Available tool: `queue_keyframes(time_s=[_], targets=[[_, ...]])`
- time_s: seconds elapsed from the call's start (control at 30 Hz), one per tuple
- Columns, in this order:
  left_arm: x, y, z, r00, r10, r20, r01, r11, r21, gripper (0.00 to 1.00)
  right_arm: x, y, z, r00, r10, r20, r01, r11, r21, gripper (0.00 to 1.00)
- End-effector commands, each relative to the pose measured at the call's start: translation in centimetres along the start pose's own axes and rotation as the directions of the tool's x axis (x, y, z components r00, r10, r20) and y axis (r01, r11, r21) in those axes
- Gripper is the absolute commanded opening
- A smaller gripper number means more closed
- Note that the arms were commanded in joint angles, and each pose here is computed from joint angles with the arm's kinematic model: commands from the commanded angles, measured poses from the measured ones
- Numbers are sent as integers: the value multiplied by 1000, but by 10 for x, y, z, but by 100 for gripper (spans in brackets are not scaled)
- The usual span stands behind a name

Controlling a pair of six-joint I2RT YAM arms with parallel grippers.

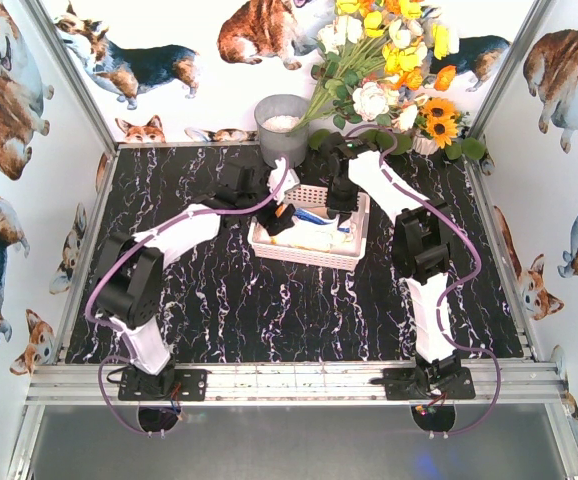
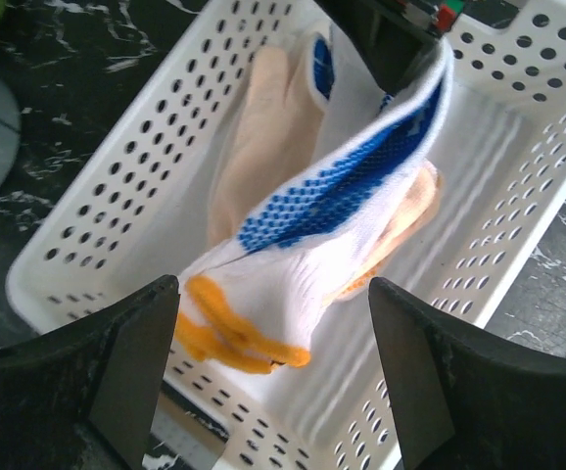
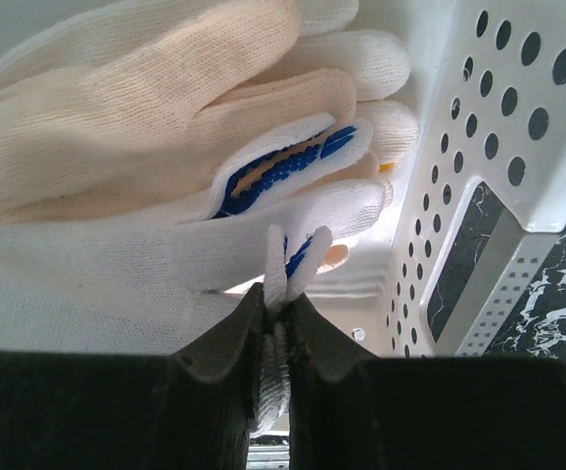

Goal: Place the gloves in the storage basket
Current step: Place the glove in the bin.

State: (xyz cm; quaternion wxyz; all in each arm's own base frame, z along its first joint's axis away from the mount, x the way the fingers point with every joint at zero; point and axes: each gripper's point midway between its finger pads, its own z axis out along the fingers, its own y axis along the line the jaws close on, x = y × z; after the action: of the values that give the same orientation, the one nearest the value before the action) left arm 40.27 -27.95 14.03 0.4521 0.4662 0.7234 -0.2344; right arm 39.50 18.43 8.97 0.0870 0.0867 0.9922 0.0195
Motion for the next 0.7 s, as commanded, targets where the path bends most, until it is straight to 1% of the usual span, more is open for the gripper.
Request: queue_keyframes(time_s=[0.0, 0.1, 0.2, 0.23, 0.27, 0.33, 0.4, 0.5, 0.67], targets=[[-6, -15, 15, 998, 56, 24, -58, 992, 109, 73, -11, 6, -18, 1000, 12, 29, -11, 999, -34, 11], [4, -15, 26, 998, 61, -5, -60, 991, 119, 73, -9, 6, -21, 1000, 15, 19, -14, 999, -35, 11], [13, -5, 34, 997, 61, -39, -57, 994, 88, 69, -6, 6, -23, 1000, 14, 5, -14, 999, -35, 11], [15, -3, 36, 997, 60, -43, -57, 995, 77, 66, -3, 6, -22, 1000, 13, -8, -13, 999, -36, 11], [15, -1, 37, 997, 55, -44, -52, 996, 67, 60, -1, 6, -21, 1000, 13, -22, -14, 999, -36, 11], [17, 0, 40, 998, 45, -45, -42, 997, 67, 42, 5, 5, -20, 999, 14, -50, -15, 999, -34, 11], [20, -1, 42, 998, 33, -52, -30, 997, 71, 32, 9, 6, -21, 998, 16, -68, -18, 999, -38, 11], [28, 0, 44, 997, 23, -75, -17, 997, 72, 23, 13, 7, -27, 997, 16, -81, -20, 998, -51, 12], [32, -1, 46, 995, 4, -100, 4, 997, 80, 15, 20, 12, -38, 993, 8, -119, -18, 996, -91, 14]])
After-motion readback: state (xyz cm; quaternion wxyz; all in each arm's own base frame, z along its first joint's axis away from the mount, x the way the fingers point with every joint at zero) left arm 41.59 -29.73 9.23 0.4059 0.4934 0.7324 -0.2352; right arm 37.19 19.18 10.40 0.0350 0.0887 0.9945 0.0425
